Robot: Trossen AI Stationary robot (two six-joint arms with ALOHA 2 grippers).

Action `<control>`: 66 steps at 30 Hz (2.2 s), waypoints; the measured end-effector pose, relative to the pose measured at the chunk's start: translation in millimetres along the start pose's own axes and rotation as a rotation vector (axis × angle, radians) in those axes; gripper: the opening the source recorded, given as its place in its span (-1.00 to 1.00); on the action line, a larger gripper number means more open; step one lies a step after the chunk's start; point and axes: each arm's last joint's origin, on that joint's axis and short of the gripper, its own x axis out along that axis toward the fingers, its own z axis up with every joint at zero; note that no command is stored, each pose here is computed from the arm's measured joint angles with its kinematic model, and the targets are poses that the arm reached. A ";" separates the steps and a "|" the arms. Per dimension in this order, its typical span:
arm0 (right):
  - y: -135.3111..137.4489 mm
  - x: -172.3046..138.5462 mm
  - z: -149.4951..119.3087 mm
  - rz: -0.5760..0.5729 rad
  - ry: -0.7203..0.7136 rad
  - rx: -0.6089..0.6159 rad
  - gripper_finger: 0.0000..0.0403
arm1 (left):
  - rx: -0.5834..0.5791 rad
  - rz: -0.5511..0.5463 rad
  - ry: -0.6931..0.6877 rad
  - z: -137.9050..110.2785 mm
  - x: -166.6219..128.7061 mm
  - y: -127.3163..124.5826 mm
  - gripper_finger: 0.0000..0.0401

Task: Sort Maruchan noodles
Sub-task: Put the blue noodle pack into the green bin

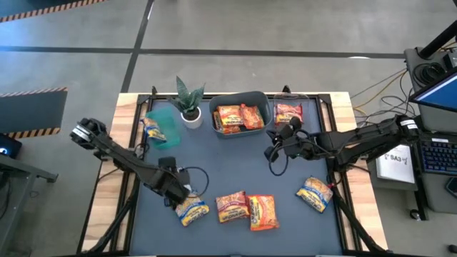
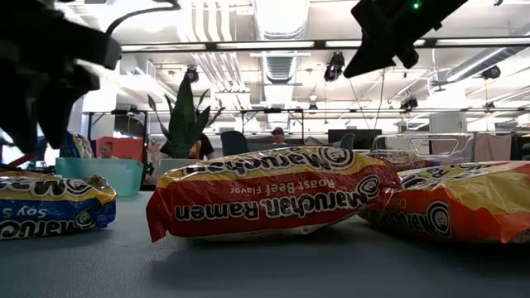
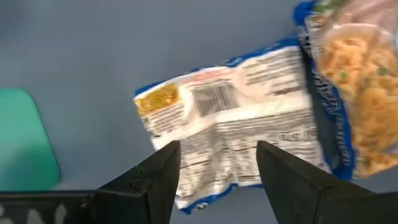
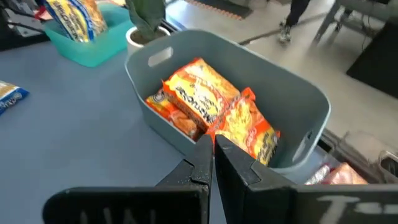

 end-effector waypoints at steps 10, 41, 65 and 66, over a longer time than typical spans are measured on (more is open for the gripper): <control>1.9 0.4 7.7 0.015 -0.063 -0.087 -0.96 | -0.271 -0.148 -0.201 -39.9 26.7 33.8 -0.03; -17.6 16.7 19.1 -0.067 -0.103 -0.078 -0.96 | -0.522 -0.074 -0.338 -51.8 53.7 42.3 -0.09; -17.6 16.9 18.7 -0.067 -0.102 -0.076 -0.96 | -0.426 -0.105 -0.407 -32.4 24.4 35.2 -1.00; -17.6 16.9 18.7 -0.067 -0.101 -0.076 -0.96 | -0.412 -0.110 -0.415 -30.5 21.2 34.5 -1.00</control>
